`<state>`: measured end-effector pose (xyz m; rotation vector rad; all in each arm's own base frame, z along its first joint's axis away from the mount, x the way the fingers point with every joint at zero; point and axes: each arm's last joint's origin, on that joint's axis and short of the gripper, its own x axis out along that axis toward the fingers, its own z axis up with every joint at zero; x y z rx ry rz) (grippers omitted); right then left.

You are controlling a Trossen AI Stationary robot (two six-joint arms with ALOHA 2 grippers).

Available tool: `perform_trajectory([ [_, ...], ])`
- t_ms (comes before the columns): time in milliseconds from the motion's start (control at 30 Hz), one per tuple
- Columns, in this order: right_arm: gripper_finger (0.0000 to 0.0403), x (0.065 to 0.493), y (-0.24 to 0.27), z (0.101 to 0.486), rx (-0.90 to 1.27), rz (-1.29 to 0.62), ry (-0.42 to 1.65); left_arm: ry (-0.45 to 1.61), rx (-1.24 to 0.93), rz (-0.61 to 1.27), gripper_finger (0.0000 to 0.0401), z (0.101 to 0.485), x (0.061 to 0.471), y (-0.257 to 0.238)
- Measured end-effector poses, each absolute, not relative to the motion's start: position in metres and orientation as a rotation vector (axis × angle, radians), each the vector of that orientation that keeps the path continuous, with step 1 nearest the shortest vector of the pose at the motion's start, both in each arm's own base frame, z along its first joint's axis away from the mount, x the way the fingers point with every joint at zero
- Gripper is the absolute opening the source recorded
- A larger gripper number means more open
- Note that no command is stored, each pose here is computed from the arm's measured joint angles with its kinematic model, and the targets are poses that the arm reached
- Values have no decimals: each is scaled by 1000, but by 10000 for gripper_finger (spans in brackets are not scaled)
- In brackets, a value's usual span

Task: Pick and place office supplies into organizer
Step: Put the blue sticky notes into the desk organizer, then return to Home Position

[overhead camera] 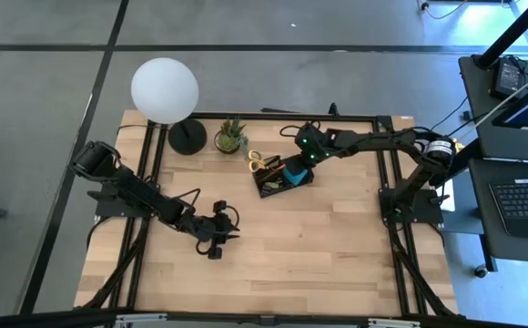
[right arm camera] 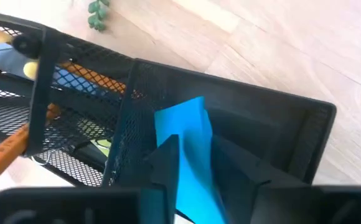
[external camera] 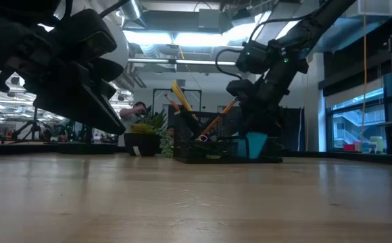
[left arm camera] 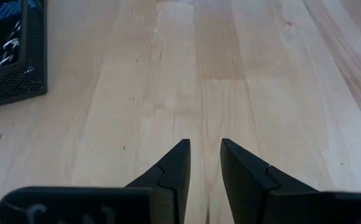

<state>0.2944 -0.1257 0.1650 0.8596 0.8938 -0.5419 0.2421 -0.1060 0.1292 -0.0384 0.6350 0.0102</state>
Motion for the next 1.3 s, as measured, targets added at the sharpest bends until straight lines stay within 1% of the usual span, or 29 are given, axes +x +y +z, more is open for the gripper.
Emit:
perform_trajectory([
  [133, 125, 292, -126, 165, 865, -552, 920, 635, -31, 7, 82, 129, 242, -106],
  [267, 140, 293, -130, 175, 877, -572, 962, 636, -18, 2, 82, 129, 242, -106],
  [400, 142, 294, -133, 191, 847, -587, 1026, 643, -31, -20, 82, 129, 242, -107],
  [600, 140, 296, -132, 220, 838, -677, 1099, 658, -48, -67, 82, 129, 242, -108],
  [733, 140, 294, -122, 241, 820, -730, 1152, 656, -110, -24, 82, 129, 242, -107],
  [833, 139, 292, -108, 263, 747, -744, 1080, 681, -127, 13, 82, 128, 240, -104],
  [900, 139, 287, -96, 282, 705, -733, 1015, 709, -100, -13, 82, 128, 238, -103],
  [1100, 139, 255, -57, 338, 446, -588, 850, 718, -92, -64, 82, 133, 235, -104],
  [1167, 139, 244, -48, 349, 362, -515, 832, 721, -85, -66, 82, 133, 235, -104],
  [1300, 139, 228, -31, 358, 358, -490, 755, 721, -77, -42, 82, 133, 235, -103],
])
